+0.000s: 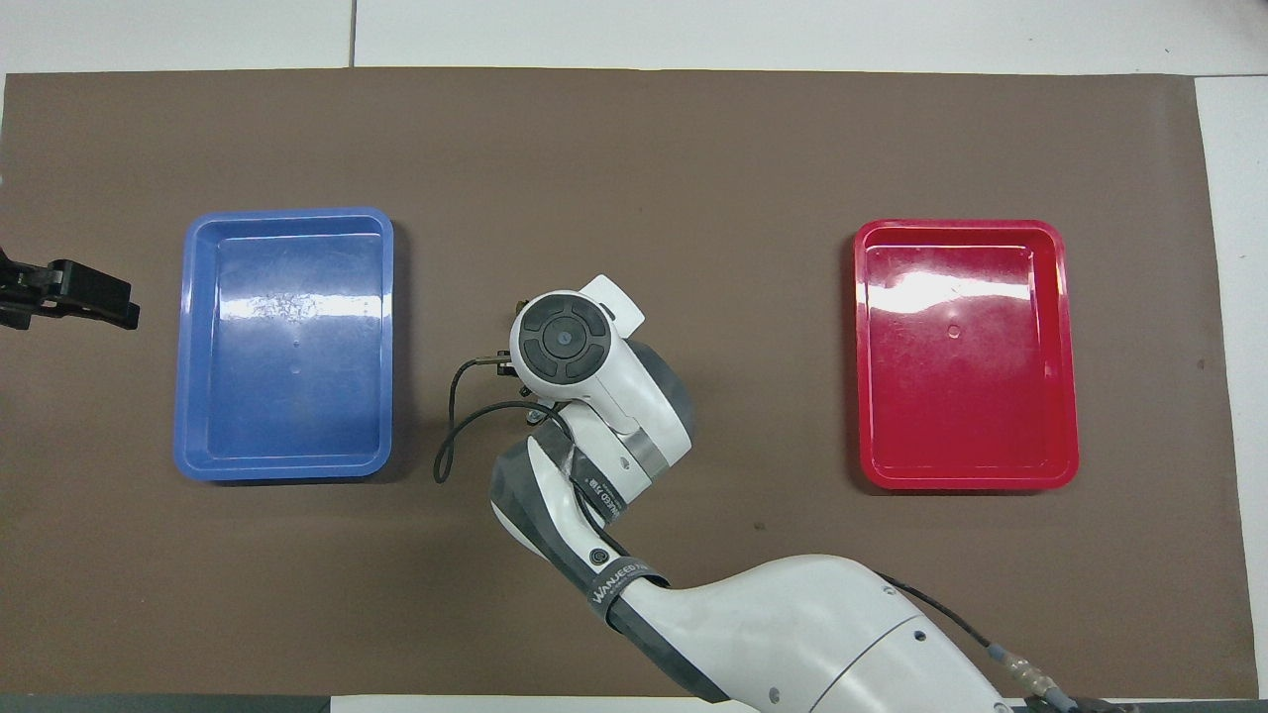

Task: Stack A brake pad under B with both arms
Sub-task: 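Lower the curved pad onto the small pad and open the right gripper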

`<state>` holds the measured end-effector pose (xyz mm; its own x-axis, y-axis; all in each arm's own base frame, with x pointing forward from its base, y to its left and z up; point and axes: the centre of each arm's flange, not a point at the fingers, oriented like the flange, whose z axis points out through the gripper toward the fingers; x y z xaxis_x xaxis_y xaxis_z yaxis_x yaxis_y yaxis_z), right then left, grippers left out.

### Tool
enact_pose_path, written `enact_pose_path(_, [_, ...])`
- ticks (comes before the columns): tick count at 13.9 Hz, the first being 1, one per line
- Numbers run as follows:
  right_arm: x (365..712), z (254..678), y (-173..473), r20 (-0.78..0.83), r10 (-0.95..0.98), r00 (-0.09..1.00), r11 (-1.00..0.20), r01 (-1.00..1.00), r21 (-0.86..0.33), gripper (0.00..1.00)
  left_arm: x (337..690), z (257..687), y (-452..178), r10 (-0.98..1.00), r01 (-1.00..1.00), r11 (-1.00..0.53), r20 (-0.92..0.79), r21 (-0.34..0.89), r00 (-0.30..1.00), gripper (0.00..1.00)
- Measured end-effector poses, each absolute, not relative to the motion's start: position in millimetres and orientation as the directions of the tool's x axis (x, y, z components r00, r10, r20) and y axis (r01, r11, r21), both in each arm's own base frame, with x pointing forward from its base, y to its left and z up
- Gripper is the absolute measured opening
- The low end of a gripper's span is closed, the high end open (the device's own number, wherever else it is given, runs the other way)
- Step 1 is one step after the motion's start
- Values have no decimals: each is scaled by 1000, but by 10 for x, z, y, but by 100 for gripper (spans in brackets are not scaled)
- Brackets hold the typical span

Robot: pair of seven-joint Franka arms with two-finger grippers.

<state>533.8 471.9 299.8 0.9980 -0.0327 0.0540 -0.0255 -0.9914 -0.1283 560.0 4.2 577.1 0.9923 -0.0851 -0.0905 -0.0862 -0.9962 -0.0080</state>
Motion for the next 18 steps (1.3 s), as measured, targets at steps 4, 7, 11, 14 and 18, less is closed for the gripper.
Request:
enact_pose_path(4, [5347, 2982, 4697, 43, -34, 998, -993, -29, -117, 43, 5600, 5771, 42, -85, -86, -996, -91, -8, 992, 100])
enact_pose_path(7, [5366, 3023, 4700, 47, -32, 998, -993, -26, -114, 43, 5600, 5771, 42, -85, -86, -996, -90, -8, 992, 100])
enact_pose_path(11, [5390, 3047, 4695, 57, -31, 998, -993, -24, -115, 43, 5600, 5771, 42, -85, -86, -996, -90, -8, 992, 100])
enact_pose_path(14, [5410, 3037, 4699, 70, -33, 997, -992, -24, -124, 43, 5600, 5771, 42, -85, -86, -996, -90, -8, 992, 100])
enact_pose_path(18, [5411, 2970, 4696, 66, -33, 997, -993, -25, -119, 43, 5600, 5771, 42, -85, -86, -996, -91, -8, 992, 100])
